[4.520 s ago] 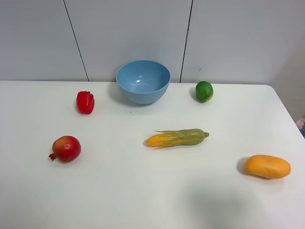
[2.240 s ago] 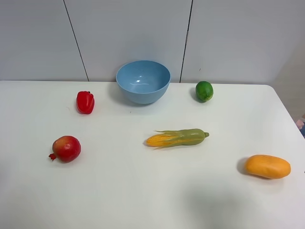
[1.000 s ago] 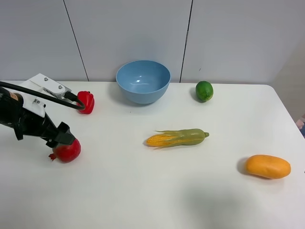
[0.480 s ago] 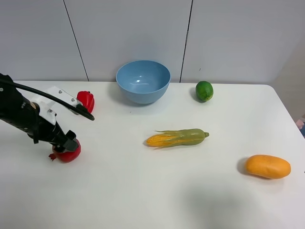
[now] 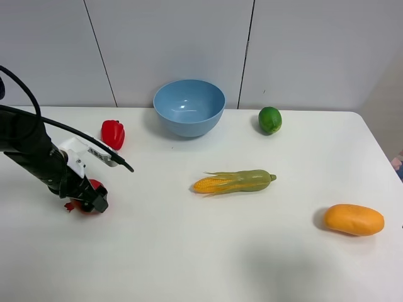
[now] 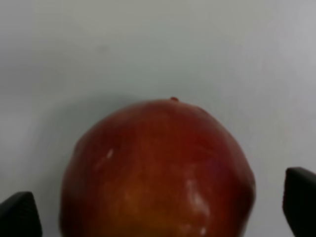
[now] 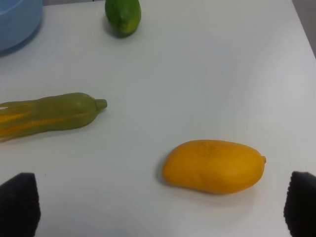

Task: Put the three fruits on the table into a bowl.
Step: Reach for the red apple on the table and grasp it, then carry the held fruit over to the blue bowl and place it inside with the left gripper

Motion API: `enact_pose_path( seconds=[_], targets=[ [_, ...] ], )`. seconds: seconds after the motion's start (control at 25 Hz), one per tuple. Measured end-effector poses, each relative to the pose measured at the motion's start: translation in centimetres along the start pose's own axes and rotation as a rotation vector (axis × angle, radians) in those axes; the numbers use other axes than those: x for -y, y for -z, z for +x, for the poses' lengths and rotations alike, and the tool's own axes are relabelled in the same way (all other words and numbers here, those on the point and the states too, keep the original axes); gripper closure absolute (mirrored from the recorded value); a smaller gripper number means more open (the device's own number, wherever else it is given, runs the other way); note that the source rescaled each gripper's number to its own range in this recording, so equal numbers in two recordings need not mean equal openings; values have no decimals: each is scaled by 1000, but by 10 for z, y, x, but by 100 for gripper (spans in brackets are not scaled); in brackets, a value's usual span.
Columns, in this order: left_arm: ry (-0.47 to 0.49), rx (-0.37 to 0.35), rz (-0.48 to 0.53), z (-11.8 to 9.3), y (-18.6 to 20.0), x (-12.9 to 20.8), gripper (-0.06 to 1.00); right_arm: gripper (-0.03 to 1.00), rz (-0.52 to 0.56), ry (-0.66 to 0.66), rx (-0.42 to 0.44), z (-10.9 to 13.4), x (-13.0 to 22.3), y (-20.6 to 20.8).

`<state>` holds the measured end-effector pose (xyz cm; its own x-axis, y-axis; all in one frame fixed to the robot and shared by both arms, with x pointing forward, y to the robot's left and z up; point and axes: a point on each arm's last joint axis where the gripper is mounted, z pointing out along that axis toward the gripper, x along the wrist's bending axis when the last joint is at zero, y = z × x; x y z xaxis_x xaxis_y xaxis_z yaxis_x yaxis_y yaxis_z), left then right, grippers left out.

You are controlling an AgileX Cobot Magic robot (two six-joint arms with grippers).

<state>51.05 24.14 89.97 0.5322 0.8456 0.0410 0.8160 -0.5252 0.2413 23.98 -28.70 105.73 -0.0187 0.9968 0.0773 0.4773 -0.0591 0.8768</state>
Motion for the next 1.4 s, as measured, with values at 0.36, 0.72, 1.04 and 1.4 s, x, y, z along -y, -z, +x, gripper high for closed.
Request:
enact_pose_path(
  seconds=[0.36,0.72,1.04,1.4],
  targets=[
    [-1,-3,9,1,-15,0,24,-3,0,0,0,0,0,0],
    [-18,-29,-86,-2,21,-16,92,-3,0,0,0,0,0,0],
    [-37,-121,-528,-5,116,-121,92,-3,0,0,0,0,0,0],
    [-102,-117,-613,-14,70,-217,92,-3,0,0,-1,0,0,0]
  ],
)
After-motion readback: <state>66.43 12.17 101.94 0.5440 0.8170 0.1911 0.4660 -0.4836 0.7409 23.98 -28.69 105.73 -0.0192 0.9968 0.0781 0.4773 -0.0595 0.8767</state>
